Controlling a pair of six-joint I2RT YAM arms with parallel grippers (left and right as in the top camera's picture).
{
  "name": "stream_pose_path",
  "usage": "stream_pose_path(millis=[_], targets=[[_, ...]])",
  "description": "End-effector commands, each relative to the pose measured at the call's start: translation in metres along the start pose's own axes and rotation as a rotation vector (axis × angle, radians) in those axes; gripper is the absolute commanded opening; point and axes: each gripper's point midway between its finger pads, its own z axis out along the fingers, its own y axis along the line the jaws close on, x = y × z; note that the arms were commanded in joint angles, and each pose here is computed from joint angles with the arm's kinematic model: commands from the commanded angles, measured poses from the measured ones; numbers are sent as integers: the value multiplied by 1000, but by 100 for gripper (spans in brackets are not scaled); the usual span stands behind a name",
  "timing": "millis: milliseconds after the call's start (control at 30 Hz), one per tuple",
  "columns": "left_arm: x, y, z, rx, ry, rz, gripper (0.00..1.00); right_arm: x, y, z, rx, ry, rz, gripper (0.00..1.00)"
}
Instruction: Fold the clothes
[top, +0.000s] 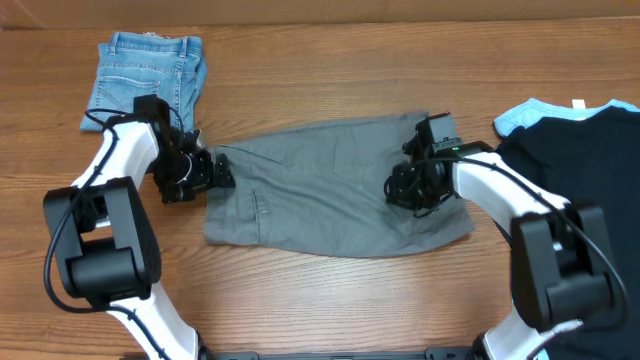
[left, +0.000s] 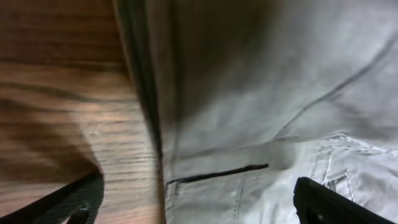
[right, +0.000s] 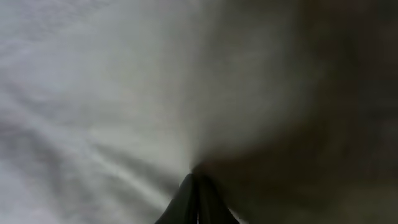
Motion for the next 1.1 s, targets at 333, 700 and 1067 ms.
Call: stream_pose_path(millis=[333,700,1067], targets=[[58,-22,69,60,89,9,44,4,-7,9,16,23,13,4],[57,-3,25,-25,161,-56,4,2,-5,-7,23,53,25,4],[-2,-2,-157,-230,-9,-85,4,-15,27,-81,-8,-31,-33,4]])
